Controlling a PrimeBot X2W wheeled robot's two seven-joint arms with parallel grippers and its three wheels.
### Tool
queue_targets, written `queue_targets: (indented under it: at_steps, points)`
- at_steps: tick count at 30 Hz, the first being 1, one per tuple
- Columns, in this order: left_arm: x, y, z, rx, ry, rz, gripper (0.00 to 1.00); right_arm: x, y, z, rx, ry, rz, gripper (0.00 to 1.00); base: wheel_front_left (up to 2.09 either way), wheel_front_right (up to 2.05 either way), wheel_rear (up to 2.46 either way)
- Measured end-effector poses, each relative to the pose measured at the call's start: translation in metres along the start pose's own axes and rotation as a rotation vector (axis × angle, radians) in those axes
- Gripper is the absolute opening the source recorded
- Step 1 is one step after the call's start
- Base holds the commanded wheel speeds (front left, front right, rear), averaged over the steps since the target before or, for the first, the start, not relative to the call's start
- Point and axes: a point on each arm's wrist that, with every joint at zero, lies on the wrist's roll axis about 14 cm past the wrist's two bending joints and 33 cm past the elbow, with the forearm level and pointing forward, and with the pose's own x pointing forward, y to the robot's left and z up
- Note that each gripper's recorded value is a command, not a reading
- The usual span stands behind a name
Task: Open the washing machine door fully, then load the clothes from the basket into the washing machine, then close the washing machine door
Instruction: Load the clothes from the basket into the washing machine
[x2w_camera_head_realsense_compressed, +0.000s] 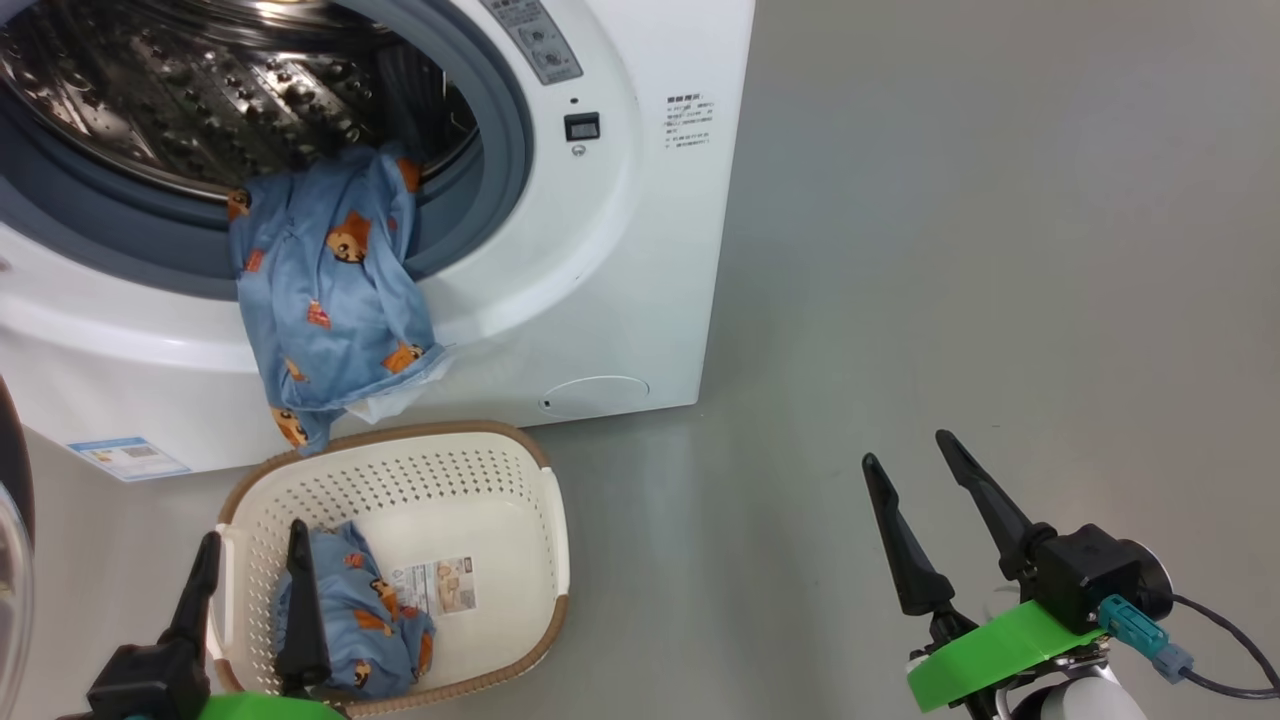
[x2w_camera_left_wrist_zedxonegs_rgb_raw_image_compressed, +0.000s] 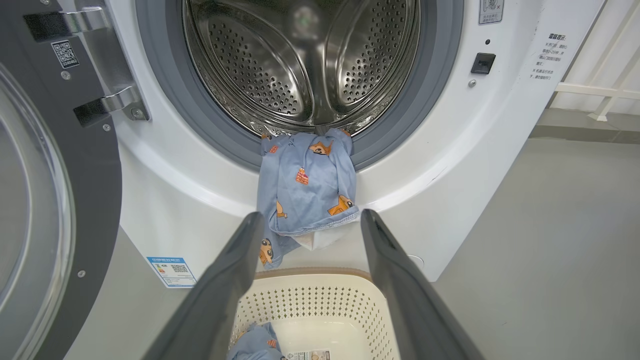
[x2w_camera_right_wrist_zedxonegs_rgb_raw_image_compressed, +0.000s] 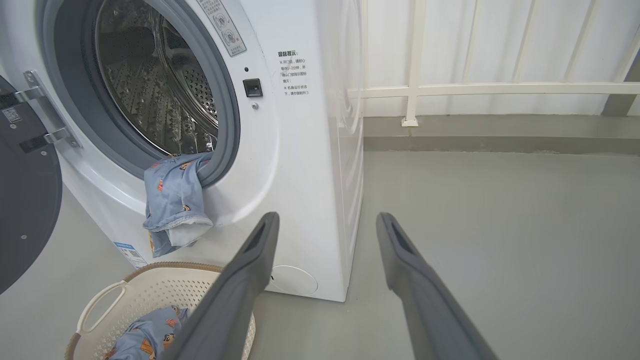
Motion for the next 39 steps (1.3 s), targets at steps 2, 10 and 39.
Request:
queue_targets:
  at_steps: [2,10,39]
  points:
    - [0.0,0.0,-0.001,-0.001,0.003,-0.001,1.0,0.0,0.001,0.0,0.0,0.003,0.002,1.0,0.0,0.0,0.0]
    - [0.002,-0.001,-0.009,-0.001,0.024,0.0,1.0,0.0,0.0,-0.001,0.001,0.005,0.002,1.0,0.0,0.0,0.0]
    - [0.138,-0.012,-0.061,-0.053,0.205,-0.096,1.0,0.035,-0.029,-0.044,0.043,0.065,-0.059,1.0,0.0,0.0,0.0]
